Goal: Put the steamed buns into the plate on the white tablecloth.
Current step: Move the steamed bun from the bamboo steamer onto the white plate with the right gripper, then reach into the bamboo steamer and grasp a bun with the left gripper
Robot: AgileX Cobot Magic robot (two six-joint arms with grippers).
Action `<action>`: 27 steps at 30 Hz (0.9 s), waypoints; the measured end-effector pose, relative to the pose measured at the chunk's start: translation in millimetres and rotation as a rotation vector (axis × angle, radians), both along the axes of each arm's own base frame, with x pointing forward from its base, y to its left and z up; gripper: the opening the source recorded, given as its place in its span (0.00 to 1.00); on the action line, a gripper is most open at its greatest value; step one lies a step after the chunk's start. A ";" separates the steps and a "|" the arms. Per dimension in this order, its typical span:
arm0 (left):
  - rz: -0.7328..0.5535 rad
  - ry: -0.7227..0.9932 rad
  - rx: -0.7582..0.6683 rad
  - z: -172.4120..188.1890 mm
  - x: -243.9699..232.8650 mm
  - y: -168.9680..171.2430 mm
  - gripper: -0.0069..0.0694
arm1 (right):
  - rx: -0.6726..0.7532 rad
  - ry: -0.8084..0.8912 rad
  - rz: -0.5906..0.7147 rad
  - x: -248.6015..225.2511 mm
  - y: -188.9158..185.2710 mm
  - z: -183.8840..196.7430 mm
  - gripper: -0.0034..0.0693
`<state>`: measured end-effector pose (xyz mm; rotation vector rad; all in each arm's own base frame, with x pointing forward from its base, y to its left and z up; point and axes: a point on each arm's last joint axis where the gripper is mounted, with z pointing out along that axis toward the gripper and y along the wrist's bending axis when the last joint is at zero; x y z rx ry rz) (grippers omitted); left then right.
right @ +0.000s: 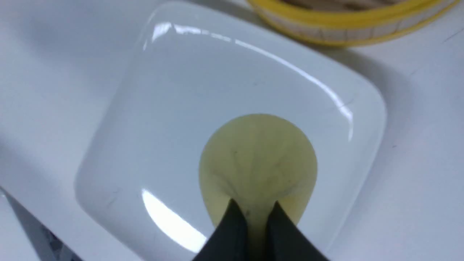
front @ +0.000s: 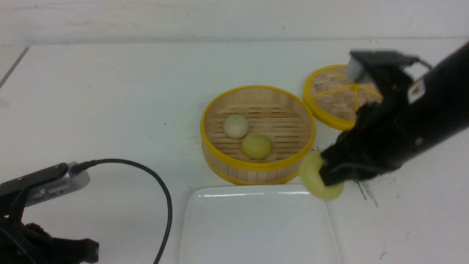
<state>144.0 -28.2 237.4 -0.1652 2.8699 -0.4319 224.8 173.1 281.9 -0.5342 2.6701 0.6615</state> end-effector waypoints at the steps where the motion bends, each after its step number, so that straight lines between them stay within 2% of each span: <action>1: 0.000 0.000 0.000 0.0 0.0 0.0 0.19 | -0.001 0.003 -0.001 -0.8 1.3 -4.1 0.12; 2: 0.000 0.000 0.000 0.0 0.0 0.0 0.19 | -0.008 0.004 0.001 -4.7 4.8 -17.4 0.14; 5: 0.000 0.000 0.000 0.0 0.0 0.0 0.19 | -0.070 -0.006 0.015 -11.2 17.1 -68.4 0.29; 7: -0.001 0.001 0.001 0.0 -0.1 0.1 0.19 | -0.085 -0.015 0.021 -10.0 20.4 -77.8 0.38; 9: -0.001 0.001 0.001 0.0 -0.1 0.1 0.20 | -0.115 -0.019 0.035 -6.9 24.6 -91.2 0.52; 10: -0.001 0.001 0.001 0.0 -0.1 0.1 0.20 | -0.117 -0.017 0.035 -6.8 24.7 -92.0 0.54; 11: -0.001 0.001 0.001 0.0 -0.1 0.1 0.20 | -0.124 -0.013 0.036 -5.9 25.4 -95.4 0.64; 13: 0.000 0.001 0.000 0.0 -0.1 0.0 0.21 | -0.125 -0.006 0.042 -5.9 25.7 -92.0 0.77; 17: 0.052 -0.009 -0.025 11.8 4.4 -0.9 0.23 | -0.110 -0.006 0.047 -3.8 20.8 -64.6 0.89; 20: 0.064 -0.064 -0.036 30.2 11.9 -1.4 0.25 | -0.095 -0.023 0.046 -5.2 13.2 -38.9 0.89; 21: 0.069 -0.126 -0.049 48.7 18.7 -2.2 0.27 | -0.093 -0.052 0.044 -8.0 3.5 -15.2 0.85; 22: 0.068 -0.134 -0.050 51.0 19.5 -2.3 0.27 | -0.089 -0.061 0.043 -9.3 1.6 -10.8 0.83; 23: 0.068 -0.190 -0.063 69.7 25.8 -3.2 0.30 | -0.097 -0.090 0.033 -14.9 -10.8 7.8 0.76; 26: 0.048 -0.230 -0.078 91.9 37.2 -6.8 0.37 | -0.137 -0.131 -0.005 -29.4 -38.8 32.4 0.54; 27: 0.032 -0.233 -0.080 98.0 41.8 -9.4 0.39 | -0.159 -0.137 -0.022 -37.0 -49.6 38.6 0.43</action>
